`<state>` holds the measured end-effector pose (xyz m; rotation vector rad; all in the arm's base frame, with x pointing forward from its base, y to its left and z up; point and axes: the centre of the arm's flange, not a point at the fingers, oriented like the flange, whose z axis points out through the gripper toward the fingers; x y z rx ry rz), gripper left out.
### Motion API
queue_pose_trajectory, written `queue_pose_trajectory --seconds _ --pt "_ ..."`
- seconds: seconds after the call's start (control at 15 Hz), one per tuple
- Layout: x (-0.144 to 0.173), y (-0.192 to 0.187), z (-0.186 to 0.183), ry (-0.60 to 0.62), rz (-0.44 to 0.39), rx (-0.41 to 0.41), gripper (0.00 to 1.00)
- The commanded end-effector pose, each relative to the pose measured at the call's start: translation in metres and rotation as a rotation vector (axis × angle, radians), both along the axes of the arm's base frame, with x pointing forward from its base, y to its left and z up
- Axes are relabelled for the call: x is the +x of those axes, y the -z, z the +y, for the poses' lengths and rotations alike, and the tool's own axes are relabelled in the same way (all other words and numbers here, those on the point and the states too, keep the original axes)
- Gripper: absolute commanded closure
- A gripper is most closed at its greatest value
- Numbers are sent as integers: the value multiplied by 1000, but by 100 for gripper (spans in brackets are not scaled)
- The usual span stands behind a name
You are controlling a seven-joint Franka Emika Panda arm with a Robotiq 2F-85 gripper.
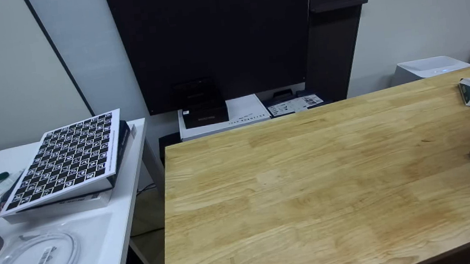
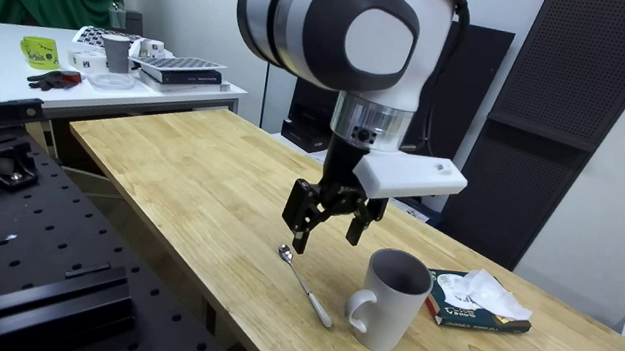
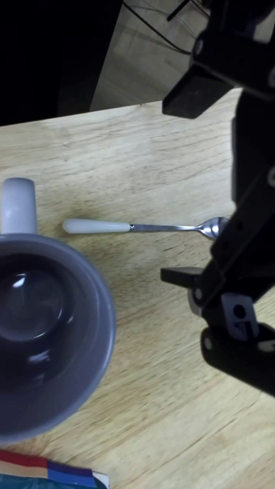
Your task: Put the spoon in the white mug
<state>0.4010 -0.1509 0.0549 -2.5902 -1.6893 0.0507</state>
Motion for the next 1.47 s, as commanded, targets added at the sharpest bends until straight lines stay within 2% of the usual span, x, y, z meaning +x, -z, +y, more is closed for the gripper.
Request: queue_pose_trajectory --seconds 0.0,0.4,0.67,1.2,1.4 --pt "3 34 -12 29 -24 11 0" --pt "12 59 -14 -13 -23 10 0" --pt "3 71 -26 -38 -31 -18 0" --pt "-5 80 -38 -32 -38 -77 0" --pt "-5 83 -38 -37 -45 -77 0"
